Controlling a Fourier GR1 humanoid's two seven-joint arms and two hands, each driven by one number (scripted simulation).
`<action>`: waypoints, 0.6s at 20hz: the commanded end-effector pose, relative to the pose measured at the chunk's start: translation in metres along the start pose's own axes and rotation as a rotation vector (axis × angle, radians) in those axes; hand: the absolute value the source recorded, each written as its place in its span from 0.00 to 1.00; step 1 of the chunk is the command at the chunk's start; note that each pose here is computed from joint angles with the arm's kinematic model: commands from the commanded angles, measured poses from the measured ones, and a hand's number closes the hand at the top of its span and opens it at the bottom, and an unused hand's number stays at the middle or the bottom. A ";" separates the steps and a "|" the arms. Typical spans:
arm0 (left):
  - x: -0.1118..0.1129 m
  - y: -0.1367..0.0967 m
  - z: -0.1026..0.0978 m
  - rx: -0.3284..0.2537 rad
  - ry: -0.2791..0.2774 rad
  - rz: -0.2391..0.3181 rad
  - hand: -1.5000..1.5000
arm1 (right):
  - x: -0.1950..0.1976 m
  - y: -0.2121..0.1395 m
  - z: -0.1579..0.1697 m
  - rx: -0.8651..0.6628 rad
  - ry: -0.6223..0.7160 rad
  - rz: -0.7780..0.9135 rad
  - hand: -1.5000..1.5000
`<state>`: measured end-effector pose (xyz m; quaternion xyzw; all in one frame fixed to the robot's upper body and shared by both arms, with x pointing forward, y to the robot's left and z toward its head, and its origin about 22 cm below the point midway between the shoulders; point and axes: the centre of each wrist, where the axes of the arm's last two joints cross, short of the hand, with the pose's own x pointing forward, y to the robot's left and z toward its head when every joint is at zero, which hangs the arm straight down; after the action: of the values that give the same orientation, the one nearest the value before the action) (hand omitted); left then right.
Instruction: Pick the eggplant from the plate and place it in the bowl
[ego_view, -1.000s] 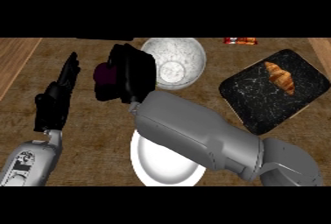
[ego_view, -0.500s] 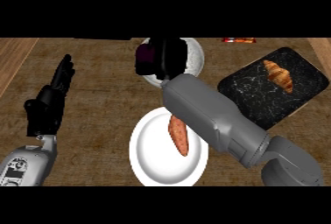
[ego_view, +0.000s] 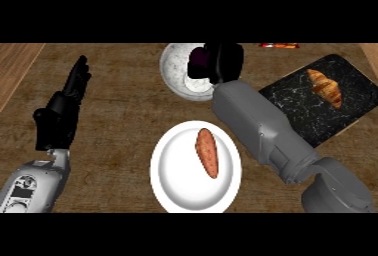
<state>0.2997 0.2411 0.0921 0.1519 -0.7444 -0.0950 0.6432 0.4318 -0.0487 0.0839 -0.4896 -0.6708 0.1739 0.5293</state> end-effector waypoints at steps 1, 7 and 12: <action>0.005 0.003 -0.001 0.008 -0.010 -0.007 0.50 | -0.029 -0.002 -0.008 0.039 0.122 -0.055 1.00; -0.005 0.002 0.004 -0.009 -0.005 0.010 0.50 | -0.044 -0.011 -0.014 0.139 0.062 -0.204 0.00; -0.003 -0.009 0.001 -0.014 0.005 0.018 0.50 | -0.039 -0.003 -0.002 0.104 0.011 -0.330 0.00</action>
<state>0.3004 0.2370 0.0897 0.1397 -0.7478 -0.0975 0.6417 0.4352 -0.0805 0.0767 -0.3725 -0.7012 0.1379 0.5920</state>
